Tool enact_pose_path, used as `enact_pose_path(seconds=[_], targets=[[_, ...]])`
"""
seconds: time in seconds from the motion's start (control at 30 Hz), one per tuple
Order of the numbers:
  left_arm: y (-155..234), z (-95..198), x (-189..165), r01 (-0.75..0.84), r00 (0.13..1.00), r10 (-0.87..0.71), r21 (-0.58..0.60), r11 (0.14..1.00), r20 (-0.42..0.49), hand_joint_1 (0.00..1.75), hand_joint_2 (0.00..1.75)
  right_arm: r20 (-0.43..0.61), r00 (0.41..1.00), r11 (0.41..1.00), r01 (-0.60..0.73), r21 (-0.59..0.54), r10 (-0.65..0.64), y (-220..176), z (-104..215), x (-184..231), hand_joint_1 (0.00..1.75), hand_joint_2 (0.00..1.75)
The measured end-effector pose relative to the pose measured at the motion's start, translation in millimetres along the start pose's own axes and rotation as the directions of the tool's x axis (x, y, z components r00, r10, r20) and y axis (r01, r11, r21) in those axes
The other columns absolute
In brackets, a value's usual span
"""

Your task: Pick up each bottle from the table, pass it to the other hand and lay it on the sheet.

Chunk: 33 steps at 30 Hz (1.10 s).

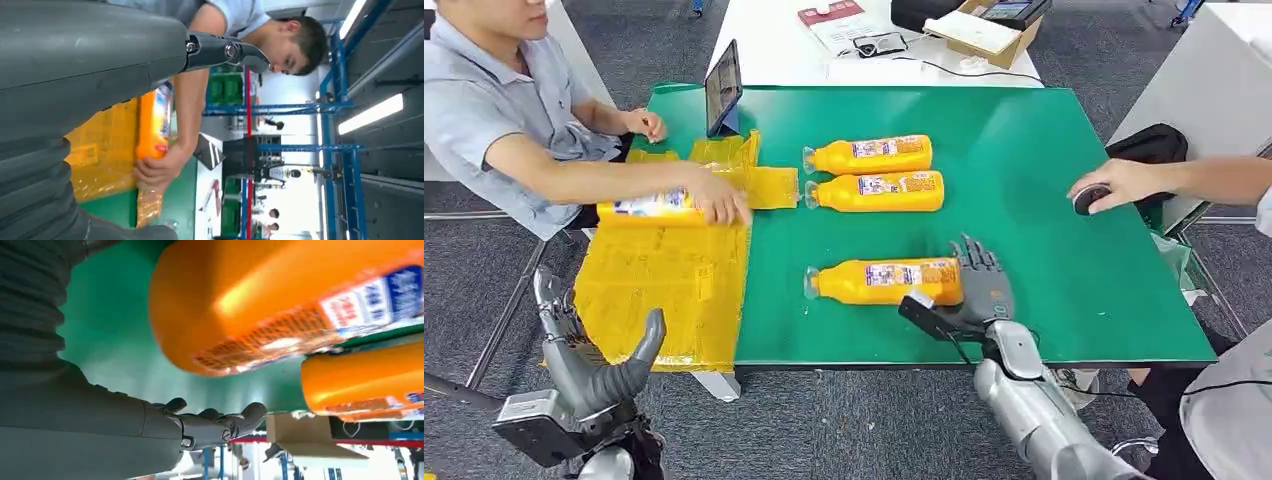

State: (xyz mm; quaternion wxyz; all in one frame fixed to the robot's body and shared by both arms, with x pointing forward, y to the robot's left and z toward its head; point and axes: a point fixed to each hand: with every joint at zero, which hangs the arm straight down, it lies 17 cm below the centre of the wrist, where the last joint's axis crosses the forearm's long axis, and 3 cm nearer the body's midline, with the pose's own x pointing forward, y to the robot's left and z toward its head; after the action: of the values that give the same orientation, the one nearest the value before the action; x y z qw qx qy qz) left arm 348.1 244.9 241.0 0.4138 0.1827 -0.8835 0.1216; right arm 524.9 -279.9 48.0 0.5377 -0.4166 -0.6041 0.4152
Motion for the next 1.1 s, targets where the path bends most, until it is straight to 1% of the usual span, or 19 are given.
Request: enact_pose_path(seconds=[0.1,0.2,0.37,0.53,0.77,1.07,1.1], targets=[[-2,-6,10,0.057,0.997,-0.059,0.028,0.998,0.047,0.0,1.75,-0.004,1.0,0.999,0.013,0.035,-0.013,4,-7,-1,0.0,1.75],[-10,-10,15,0.04,0.997,-0.042,0.024,0.999,0.063,0.0,1.75,0.001,0.998,0.996,0.059,0.069,-0.059,9,-12,5,0.0,1.75],[-18,-13,17,0.024,0.997,-0.025,0.016,1.0,0.074,0.0,1.75,0.021,0.996,0.987,0.083,0.14,-0.086,24,-14,22,0.0,1.75],[-24,-12,15,0.025,0.997,-0.025,-0.005,1.0,0.077,0.0,1.75,0.051,0.989,0.977,0.131,0.17,-0.141,33,-14,45,0.0,1.75],[-30,-17,14,0.01,0.996,-0.008,-0.02,1.0,0.084,0.0,1.75,0.136,0.967,0.959,0.185,0.214,-0.217,39,-12,76,0.0,1.75],[-35,-24,14,0.001,0.996,0.001,-0.024,1.0,0.094,0.0,1.75,0.13,0.959,0.941,0.211,0.264,-0.251,41,-20,93,0.02,1.75],[-35,-24,13,0.002,0.996,0.001,-0.025,1.0,0.094,0.0,1.75,0.126,0.959,0.937,0.212,0.278,-0.255,43,-20,95,1.48,1.75]])
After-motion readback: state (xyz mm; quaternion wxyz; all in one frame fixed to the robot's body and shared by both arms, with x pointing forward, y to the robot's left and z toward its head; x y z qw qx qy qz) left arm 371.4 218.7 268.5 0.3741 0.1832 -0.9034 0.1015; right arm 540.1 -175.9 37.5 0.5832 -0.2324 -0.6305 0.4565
